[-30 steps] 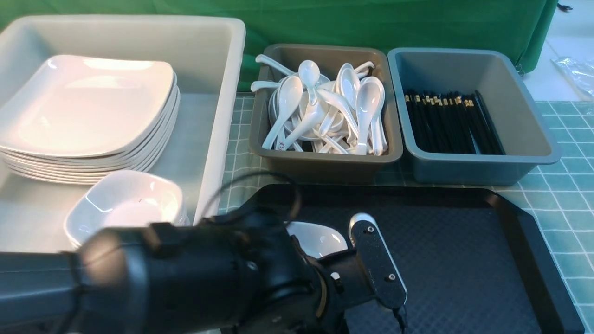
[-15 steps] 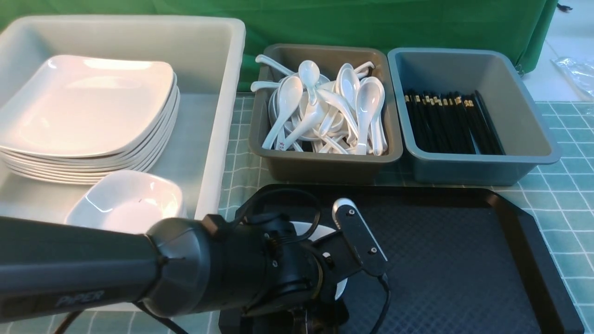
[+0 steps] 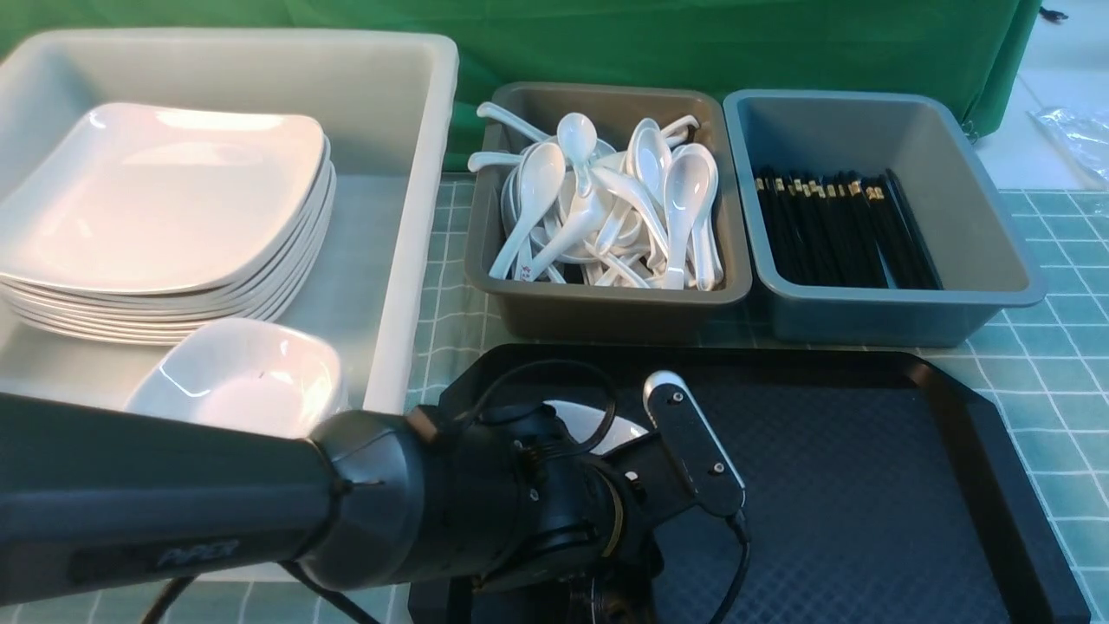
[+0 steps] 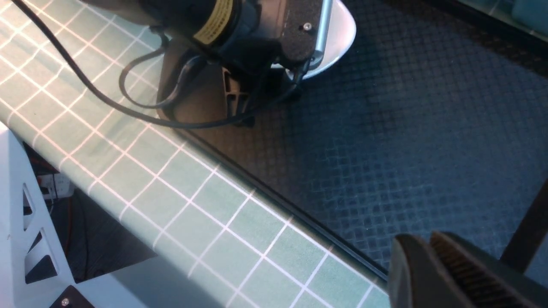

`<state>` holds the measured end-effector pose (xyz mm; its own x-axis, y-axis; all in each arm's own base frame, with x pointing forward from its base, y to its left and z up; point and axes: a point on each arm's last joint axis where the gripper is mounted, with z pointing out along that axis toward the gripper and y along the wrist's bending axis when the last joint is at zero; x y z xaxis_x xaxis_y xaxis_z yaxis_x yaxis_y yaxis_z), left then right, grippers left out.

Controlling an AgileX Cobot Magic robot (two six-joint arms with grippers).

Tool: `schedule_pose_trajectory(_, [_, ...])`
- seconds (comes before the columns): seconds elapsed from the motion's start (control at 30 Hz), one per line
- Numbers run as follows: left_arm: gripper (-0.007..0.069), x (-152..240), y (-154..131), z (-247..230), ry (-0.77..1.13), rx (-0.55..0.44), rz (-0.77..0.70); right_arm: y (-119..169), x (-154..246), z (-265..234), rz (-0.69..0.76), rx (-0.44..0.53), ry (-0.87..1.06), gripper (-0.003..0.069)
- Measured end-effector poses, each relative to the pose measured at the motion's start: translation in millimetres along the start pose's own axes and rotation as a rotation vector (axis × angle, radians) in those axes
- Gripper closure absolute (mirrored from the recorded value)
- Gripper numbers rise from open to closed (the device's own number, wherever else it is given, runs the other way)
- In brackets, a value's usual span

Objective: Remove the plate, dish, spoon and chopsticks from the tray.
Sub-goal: Use the left arm to grab a small plate from the dinner plate, then use the left arm to put the small plate into the large storage box on the left

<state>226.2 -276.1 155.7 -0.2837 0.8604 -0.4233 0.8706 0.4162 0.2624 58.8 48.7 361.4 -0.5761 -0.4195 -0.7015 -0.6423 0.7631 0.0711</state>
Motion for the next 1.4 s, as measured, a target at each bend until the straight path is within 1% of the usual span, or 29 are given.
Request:
schedule_pose_trajectory(0.1, [0.0505, -3.6, -4.8, -11.9, -0.009, 0.004, 0.008, 0.0, 0.0, 0.0, 0.001, 0.000, 0.000, 0.0573])
schedule_pose_trajectory(0.17, [0.0574, -12.6, -15.7, -39.5, -0.070, 0.017, 0.024, 0.0, -0.1, 0.0, 0.001, 0.000, -0.001, 0.0571])
schedule_pose_trajectory(0.23, [0.0590, -15.2, -19.9, -51.8, -0.094, 0.021, 0.032, -0.1, -0.4, 0.0, 0.001, 0.002, -0.004, 0.0571])
schedule_pose_trajectory(0.3, [0.0601, -22.7, -26.0, -89.6, -0.189, 0.022, 0.054, -0.9, -2.4, 0.0, 0.005, 0.010, -0.026, 0.0569])
schedule_pose_trajectory(0.37, [0.0603, -25.9, -26.2, -119.5, -0.272, 0.014, 0.063, -1.7, -4.5, -0.1, 0.014, 0.018, -0.049, 0.0569])
schedule_pose_trajectory(0.4, [0.0603, -26.3, -24.5, -140.1, -0.331, 0.006, 0.062, -2.5, -6.7, -0.3, 0.030, 0.027, -0.074, 0.0569])
schedule_pose_trajectory(0.43, [0.0603, -26.2, -24.4, -140.2, -0.330, 0.005, 0.062, -2.7, -7.1, -0.3, 0.030, 0.028, -0.079, 0.0569])
schedule_pose_trajectory(0.47, [0.0603, -23.3, -19.4, -166.7, -0.393, -0.013, 0.053, -4.0, -10.5, -0.7, 0.038, 0.042, -0.117, 0.0569])
schedule_pose_trajectory(0.53, [0.0603, -12.8, -10.8, -194.3, -0.413, -0.055, 0.048, -5.4, -14.0, -1.0, 0.044, 0.054, -0.153, 0.0569])
schedule_pose_trajectory(0.57, [0.0603, -12.3, -10.0, -197.0, -0.418, -0.059, 0.049, -5.5, -14.4, -0.8, 0.045, 0.055, -0.156, 0.0569])
schedule_pose_trajectory(0.6, [0.0603, -1.0, -2.0, -210.5, -0.384, -0.099, 0.035, -6.6, -17.8, -0.8, 0.050, 0.059, -0.168, 0.0575])
schedule_pose_trajectory(0.67, [0.0603, 18.8, 11.1, -221.9, -0.272, -0.161, -0.003, -8.2, -24.5, -0.7, 0.053, 0.059, -0.177, 0.0602])
schedule_pose_trajectory(0.73, [0.0603, 40.5, 28.1, -228.4, -0.134, -0.231, -0.061, -10.9, -34.4, 0.9, 0.059, 0.055, -0.178, 0.0637])
schedule_pose_trajectory(0.83, [0.0603, 53.3, 40.7, -228.5, -0.043, -0.268, -0.110, -12.4, -41.7, 3.8, 0.061, 0.040, -0.175, 0.0641])
schedule_pose_trajectory(0.97, [0.0603, 65.4, 63.9, -219.0, 0.058, -0.313, -0.147, -12.1, -49.4, 14.0, 0.043, -0.025, -0.155, 0.0639])
schedule_pose_trajectory(1.13, [0.0603, 78.9, 85.1, -198.0, 0.135, -0.333, -0.102, -10.1, -50.1, 16.0, 0.011, -0.056, -0.147, 0.0639])
schedule_pose_trajectory(1.27, [0.0603, 93.4, 90.7, -179.9, 0.171, -0.328, -0.067, -9.5, -49.4, 15.6, -0.008, -0.060, -0.142, 0.0637])
schedule_pose_trajectory(1.4, [0.0603, 101.2, 93.2, -172.1, 0.180, -0.340, -0.047, -9.5, -49.4, 15.6, -0.020, -0.059, -0.143, 0.0635])
